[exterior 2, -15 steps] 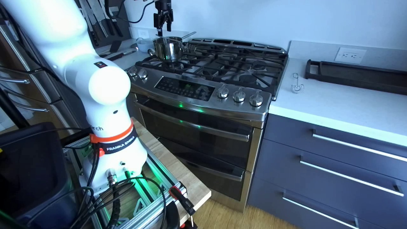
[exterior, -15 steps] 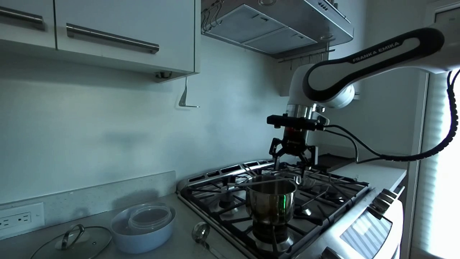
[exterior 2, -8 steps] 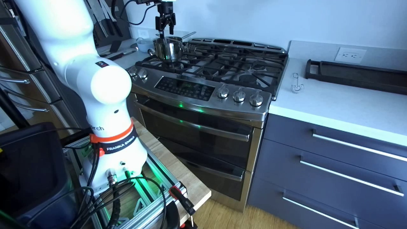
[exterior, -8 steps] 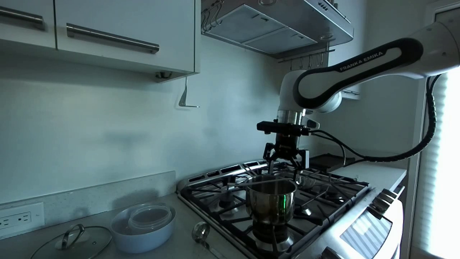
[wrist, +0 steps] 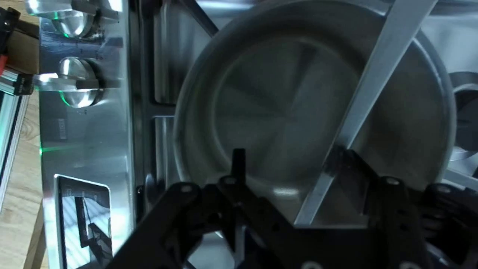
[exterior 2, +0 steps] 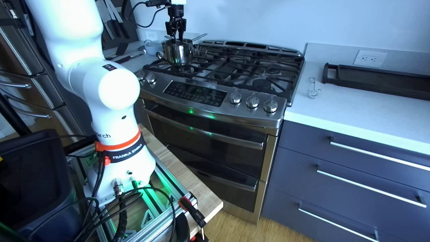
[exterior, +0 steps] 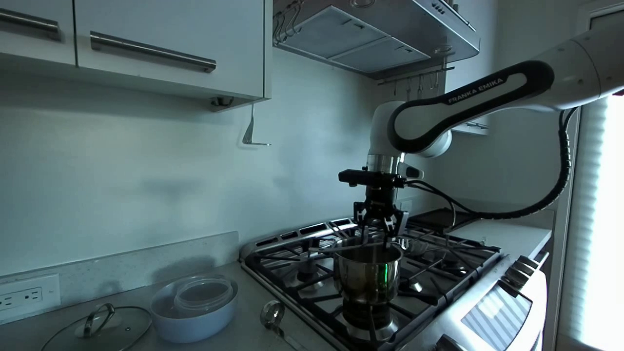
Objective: Remove the silver ladle from the pot and hang it above the stove
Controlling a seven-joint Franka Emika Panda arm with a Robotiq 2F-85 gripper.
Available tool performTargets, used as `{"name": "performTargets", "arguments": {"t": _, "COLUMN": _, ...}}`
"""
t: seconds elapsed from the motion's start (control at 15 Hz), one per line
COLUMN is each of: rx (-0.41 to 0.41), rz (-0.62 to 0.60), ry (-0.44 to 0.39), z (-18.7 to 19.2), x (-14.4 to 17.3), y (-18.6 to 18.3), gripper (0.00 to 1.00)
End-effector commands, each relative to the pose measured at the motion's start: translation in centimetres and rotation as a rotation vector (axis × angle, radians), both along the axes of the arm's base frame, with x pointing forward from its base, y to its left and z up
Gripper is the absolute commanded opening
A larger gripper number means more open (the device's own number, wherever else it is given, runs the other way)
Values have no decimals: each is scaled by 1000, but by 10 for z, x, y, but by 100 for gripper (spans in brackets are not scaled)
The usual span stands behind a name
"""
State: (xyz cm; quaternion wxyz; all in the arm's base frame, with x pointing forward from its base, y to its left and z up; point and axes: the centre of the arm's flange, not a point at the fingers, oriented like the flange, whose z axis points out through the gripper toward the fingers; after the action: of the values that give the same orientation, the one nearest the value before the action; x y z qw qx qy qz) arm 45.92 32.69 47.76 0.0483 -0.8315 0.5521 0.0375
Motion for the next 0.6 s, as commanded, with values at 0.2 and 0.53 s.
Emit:
{"name": "performTargets", "arguments": {"t": 0.2, "rx": 1, "rz": -53, "ry": -13, "z": -1, "x": 13, "y": 7, "gripper": 84}}
{"name": "performTargets", "arguments": {"t": 0.53, "rx": 2, "rz": -61, "ry": 3, "z": -8, "x": 16, "y": 9, "gripper": 100}}
